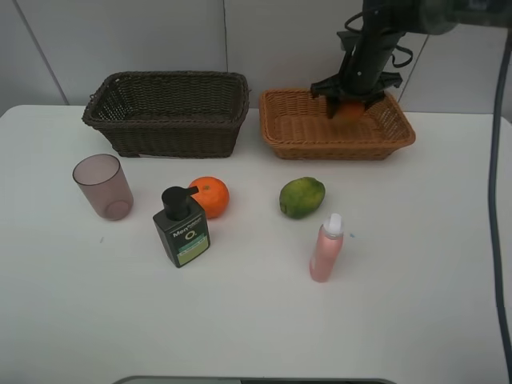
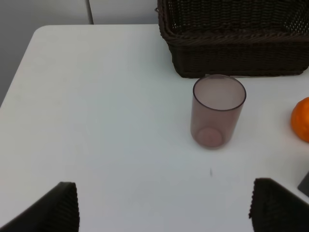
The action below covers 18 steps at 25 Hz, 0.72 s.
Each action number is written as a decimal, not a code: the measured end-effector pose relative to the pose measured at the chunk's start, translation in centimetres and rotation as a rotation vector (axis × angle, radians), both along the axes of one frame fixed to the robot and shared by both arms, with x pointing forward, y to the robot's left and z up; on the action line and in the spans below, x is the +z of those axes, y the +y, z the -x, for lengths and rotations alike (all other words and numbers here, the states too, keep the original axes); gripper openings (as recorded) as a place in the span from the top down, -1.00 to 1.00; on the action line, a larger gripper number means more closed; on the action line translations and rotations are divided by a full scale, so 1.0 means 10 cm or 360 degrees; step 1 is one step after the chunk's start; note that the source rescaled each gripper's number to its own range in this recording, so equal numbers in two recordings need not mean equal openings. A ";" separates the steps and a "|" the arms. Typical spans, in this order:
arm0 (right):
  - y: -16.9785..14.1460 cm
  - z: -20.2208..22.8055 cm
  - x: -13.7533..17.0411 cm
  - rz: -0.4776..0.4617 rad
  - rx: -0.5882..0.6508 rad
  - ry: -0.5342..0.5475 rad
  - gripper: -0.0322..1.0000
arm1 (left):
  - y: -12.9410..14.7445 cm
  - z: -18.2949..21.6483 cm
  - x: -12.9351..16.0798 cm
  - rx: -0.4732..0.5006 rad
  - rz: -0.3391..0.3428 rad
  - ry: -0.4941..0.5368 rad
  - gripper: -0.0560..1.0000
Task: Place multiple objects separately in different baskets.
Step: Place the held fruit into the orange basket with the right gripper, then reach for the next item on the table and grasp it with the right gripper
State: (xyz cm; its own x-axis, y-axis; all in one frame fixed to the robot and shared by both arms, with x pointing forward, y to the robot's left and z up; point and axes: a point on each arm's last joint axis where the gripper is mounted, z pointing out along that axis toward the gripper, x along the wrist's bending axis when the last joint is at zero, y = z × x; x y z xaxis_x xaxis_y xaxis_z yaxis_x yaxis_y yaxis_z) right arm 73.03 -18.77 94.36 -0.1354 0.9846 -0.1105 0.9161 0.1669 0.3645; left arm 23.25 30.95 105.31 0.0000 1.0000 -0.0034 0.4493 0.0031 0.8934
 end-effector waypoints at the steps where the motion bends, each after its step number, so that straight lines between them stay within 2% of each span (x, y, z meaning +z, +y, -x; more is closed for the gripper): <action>1: 0.00 -0.01 -0.02 -0.0004 0.0004 -0.0012 0.10 | 0.00 0.00 0.00 0.0000 0.0000 0.0000 -0.84; 6: 0.01 -0.04 -0.05 -0.0015 0.0011 -0.0052 0.09 | 0.00 0.00 0.00 0.0000 0.0000 0.0000 -0.84; 7: 0.01 -0.04 -0.05 -0.0015 0.0011 -0.0051 0.00 | 0.00 0.00 0.00 0.0000 0.0000 0.0000 -0.84; 11: 0.01 -0.05 -0.05 -0.0013 0.0013 -0.0059 -0.74 | 0.00 0.00 0.00 0.0000 0.0000 0.0000 -0.84; 12: 0.01 -0.05 -0.05 -0.0012 0.0014 -0.0059 -0.85 | 0.00 0.00 0.00 0.0000 0.0000 0.0000 -0.84; 14: 0.01 -0.05 -0.05 -0.0012 0.0014 -0.0059 -0.95 | 0.00 0.00 0.00 0.0000 0.0000 0.0000 -0.84; 18: 0.01 -0.05 -0.05 -0.0011 0.0014 -0.0060 -1.00 | 0.00 0.00 0.00 0.0000 0.0000 0.0000 -0.84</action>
